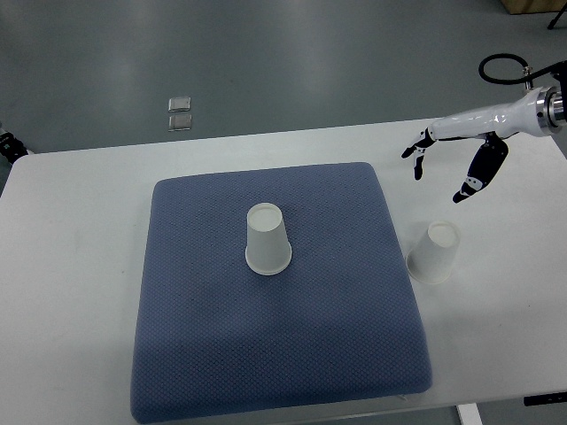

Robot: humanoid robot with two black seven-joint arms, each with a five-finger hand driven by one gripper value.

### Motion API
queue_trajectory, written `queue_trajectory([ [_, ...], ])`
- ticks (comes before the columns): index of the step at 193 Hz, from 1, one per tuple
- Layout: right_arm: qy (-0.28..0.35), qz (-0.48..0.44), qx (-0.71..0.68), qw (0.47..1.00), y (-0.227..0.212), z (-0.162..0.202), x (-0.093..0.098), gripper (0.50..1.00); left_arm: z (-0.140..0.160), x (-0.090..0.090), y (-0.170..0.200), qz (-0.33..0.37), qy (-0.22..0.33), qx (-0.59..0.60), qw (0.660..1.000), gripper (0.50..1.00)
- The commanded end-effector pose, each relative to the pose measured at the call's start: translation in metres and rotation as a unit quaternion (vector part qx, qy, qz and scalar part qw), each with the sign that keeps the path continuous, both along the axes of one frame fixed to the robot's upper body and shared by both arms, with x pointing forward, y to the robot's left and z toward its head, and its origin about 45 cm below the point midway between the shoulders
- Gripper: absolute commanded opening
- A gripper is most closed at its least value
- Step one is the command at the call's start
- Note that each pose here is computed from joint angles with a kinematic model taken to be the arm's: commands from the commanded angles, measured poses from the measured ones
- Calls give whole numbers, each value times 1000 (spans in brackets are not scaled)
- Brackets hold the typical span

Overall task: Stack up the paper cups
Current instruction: 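Move the open right hand down around the loose white paper cup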

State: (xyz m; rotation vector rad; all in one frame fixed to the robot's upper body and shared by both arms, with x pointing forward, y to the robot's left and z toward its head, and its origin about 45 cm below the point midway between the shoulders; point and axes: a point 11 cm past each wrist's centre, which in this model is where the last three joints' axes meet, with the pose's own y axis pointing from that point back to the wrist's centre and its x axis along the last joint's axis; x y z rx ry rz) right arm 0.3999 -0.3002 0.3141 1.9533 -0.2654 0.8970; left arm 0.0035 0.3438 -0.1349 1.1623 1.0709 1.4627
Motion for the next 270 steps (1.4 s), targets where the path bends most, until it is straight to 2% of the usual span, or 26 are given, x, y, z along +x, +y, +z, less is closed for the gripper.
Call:
queue_trajectory([
  [1,-10,5,-27,1000,-9,-17,-5,899,0,0,0,0,0,0,1000,1000],
  [47,-19,5,-38,999,-19,-42,-13,901,0,0,0,0,0,0,1000,1000],
  [85,-33,-2,-26,999,-21,-48,-14,917,0,0,0,0,0,0,1000,1000],
  [141,-13,-20,-9,1000,-28,-56,-20,917,0,0,0,0,0,0,1000,1000],
  [195,-21,-18,-1,1000,-26,-54,-22,915,0,0,0,1,0,0,1000,1000],
  [270,-29,-18,16,999,-20,-79,-30,917,0,0,0,0,0,0,1000,1000],
])
